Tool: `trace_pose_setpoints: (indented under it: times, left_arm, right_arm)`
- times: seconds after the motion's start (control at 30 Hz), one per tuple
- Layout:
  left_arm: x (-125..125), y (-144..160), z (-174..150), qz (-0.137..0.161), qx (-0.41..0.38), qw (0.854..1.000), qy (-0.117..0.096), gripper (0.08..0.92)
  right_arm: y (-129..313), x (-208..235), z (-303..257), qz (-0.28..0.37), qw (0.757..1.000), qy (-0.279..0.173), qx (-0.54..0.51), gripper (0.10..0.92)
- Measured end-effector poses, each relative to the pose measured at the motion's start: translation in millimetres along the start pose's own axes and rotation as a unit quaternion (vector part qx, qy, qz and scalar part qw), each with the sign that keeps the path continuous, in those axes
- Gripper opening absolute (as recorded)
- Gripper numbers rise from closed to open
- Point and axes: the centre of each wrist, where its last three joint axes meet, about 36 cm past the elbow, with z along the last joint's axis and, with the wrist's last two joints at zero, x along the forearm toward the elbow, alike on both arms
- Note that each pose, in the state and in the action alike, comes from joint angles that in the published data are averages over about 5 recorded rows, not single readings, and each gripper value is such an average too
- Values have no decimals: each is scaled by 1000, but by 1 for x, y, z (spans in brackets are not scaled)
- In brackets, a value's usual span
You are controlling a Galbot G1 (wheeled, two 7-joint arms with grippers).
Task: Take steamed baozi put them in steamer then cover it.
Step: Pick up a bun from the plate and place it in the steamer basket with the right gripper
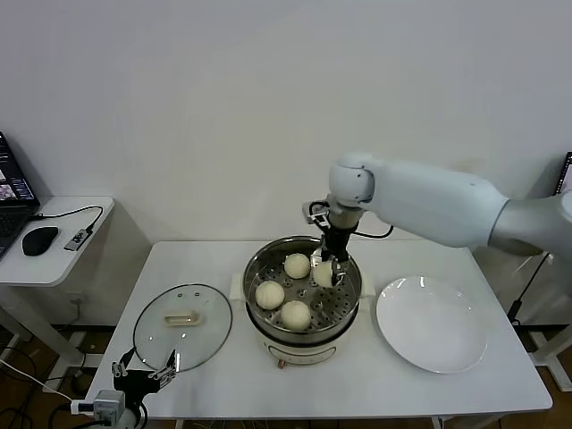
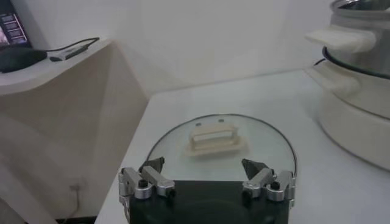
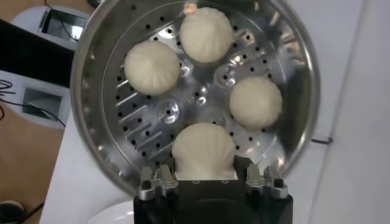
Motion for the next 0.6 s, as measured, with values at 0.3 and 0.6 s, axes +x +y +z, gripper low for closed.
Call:
trace_pose_setpoints:
  times: [0.3, 0.6]
  left_arm:
    - [-1, -2, 0, 3, 3, 1000, 1, 823]
    - [-4, -3, -1, 6, 7, 1000, -2, 823]
  right_arm:
    - [-3, -25, 2, -3, 1000, 7, -7, 596]
    - [0, -16, 8, 4, 1000, -7, -18, 789]
